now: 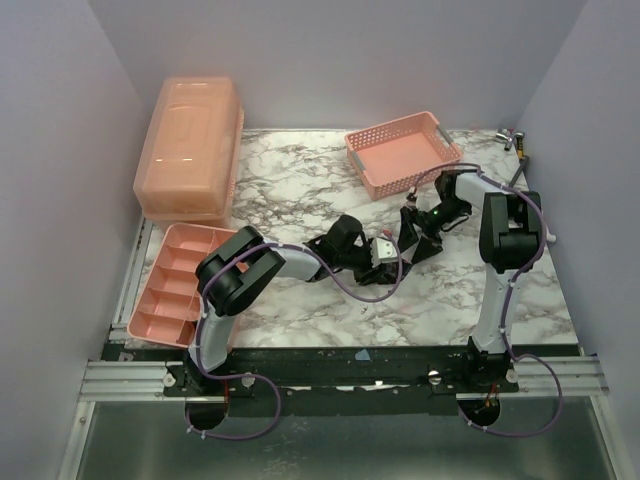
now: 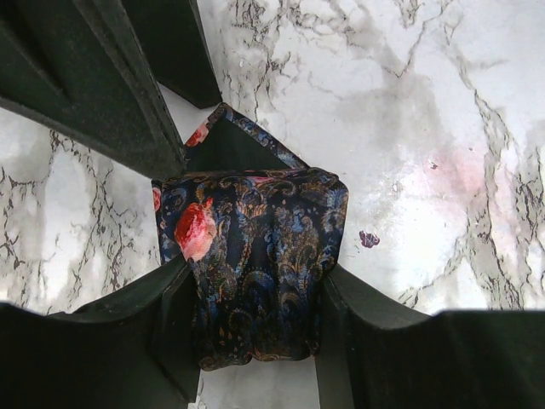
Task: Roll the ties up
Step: Roll the tie at the center of the board.
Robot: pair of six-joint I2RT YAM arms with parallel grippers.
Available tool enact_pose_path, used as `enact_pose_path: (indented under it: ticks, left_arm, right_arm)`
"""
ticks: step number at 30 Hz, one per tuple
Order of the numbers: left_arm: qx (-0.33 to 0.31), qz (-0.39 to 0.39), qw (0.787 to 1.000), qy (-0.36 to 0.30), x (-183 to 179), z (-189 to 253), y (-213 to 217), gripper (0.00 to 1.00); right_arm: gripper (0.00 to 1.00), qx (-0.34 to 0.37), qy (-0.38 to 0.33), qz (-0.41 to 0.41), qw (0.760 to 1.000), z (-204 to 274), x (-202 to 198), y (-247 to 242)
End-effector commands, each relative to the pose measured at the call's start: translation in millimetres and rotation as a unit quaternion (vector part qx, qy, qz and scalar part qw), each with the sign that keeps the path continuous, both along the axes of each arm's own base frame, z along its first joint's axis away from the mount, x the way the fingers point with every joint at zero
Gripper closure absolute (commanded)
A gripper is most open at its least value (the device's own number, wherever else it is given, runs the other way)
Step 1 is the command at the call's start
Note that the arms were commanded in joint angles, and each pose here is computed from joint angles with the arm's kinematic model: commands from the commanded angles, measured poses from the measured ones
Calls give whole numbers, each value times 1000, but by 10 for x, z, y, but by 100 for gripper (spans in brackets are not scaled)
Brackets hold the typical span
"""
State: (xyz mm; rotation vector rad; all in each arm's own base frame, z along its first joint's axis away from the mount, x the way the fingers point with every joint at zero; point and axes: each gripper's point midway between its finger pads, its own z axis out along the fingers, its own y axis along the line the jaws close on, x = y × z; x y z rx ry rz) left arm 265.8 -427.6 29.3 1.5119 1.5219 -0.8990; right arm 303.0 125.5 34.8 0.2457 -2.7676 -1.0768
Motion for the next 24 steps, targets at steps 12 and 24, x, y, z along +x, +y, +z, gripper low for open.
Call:
enact_pose_path:
  ticks: [12,24]
  left_arm:
    - [107,16,992,71,-228,-652,383,69]
    - [108,19,991,72,-207,-657,373,68]
  right_arm:
    - [35,159,-3,13,987,210,-134,377]
    - [41,163,16,39,986,179,-354,463]
